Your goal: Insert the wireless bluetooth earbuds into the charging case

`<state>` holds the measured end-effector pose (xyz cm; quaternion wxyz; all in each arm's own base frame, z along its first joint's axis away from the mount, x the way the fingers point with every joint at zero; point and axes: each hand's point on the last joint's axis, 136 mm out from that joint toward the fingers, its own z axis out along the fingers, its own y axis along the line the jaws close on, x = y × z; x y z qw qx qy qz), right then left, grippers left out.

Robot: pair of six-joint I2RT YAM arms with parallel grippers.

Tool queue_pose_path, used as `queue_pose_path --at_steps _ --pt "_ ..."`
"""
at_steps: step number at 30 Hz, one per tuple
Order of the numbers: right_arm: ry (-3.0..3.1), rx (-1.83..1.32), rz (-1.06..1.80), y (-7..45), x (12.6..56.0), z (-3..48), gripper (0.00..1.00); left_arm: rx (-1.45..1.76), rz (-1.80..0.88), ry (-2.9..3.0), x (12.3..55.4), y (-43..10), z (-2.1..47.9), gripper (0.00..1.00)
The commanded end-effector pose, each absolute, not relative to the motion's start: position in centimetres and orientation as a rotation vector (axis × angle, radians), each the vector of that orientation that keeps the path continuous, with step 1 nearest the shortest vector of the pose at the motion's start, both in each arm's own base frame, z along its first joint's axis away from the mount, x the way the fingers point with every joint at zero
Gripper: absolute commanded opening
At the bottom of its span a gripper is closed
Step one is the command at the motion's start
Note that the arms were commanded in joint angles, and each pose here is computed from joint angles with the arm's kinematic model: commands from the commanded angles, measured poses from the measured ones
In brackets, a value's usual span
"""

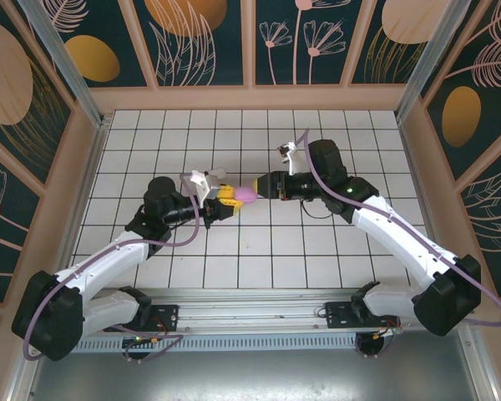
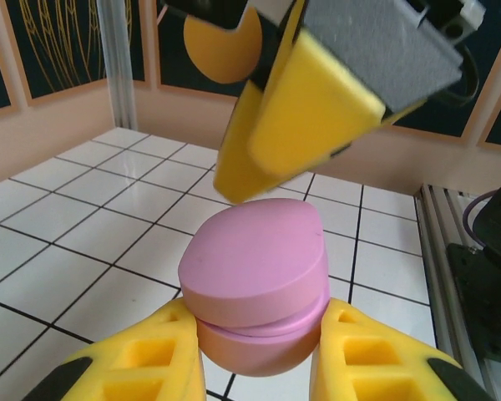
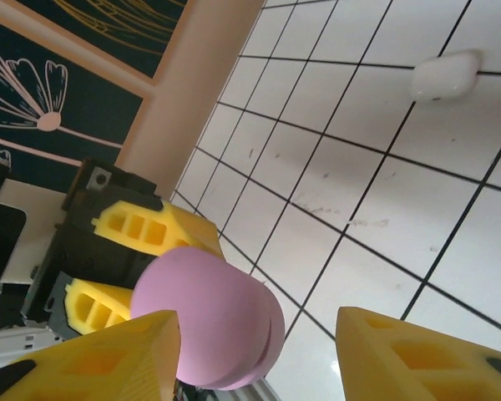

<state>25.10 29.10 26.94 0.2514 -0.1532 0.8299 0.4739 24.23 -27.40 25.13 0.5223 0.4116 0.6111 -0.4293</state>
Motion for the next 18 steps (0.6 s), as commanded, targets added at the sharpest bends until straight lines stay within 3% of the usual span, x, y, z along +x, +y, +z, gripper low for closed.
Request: queue_pose_path --at_steps 1,12,15,18 --pt "2.170 -0.402 1.442 29.7 24.4 29.3 0.55 0.977 -1.041 1.341 24.0 -27.5 28.3 0.00" --pt "2.123 -0.375 1.709 31.1 23.1 30.0 0.59 0.956 -1.096 1.317 24.6 -28.1 29.2 0.00" --pt "2.107 -0.363 1.751 31.1 23.0 30.2 0.51 0.952 -1.095 1.328 24.7 -28.1 29.1 0.00" --pt "2.095 -0.330 1.773 30.9 23.4 30.3 0.34 0.953 -1.090 1.344 24.6 -28.0 28.7 0.00"
